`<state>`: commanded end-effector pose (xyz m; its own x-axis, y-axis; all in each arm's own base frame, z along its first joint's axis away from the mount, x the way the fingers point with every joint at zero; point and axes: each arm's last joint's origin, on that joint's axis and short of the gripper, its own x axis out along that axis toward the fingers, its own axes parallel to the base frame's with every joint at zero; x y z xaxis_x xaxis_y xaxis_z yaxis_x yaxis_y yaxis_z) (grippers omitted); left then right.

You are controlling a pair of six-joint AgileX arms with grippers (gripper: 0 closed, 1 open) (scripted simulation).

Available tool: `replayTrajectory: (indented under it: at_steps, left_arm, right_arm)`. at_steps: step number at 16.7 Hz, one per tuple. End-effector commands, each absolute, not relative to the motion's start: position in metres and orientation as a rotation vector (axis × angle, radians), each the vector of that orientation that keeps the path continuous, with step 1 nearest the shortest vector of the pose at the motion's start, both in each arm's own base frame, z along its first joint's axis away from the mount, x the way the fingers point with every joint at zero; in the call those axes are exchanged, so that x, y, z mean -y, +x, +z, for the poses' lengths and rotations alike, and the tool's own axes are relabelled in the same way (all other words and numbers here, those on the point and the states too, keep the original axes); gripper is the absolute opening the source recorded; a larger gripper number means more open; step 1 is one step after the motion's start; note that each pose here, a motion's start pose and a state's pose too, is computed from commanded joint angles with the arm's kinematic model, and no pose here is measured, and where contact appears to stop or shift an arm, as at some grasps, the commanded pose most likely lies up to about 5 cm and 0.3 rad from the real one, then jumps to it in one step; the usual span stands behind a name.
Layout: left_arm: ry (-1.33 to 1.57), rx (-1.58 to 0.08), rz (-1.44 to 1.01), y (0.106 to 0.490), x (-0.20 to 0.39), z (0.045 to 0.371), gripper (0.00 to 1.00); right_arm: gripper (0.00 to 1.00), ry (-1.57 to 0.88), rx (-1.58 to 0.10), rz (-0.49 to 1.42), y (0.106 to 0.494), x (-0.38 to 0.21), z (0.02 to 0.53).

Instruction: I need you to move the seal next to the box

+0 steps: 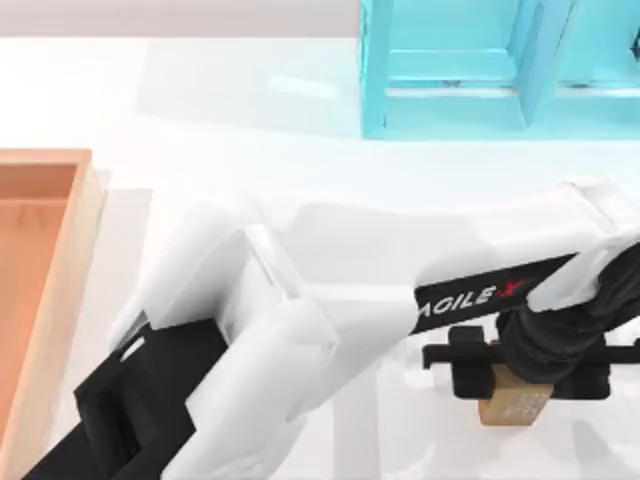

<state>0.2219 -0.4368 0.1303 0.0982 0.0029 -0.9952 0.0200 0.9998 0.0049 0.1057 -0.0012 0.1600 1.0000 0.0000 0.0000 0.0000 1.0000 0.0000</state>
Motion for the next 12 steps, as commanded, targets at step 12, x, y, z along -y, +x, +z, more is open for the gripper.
replayTrajectory:
  at_steps: [12]
  left_arm:
    - [0.023, -1.473, -0.016, 0.22, 0.438, 0.18, 0.0]
  right_arm:
    - [1.0, 0.0, 0.0, 0.0, 0.106, 0.001, 0.16]
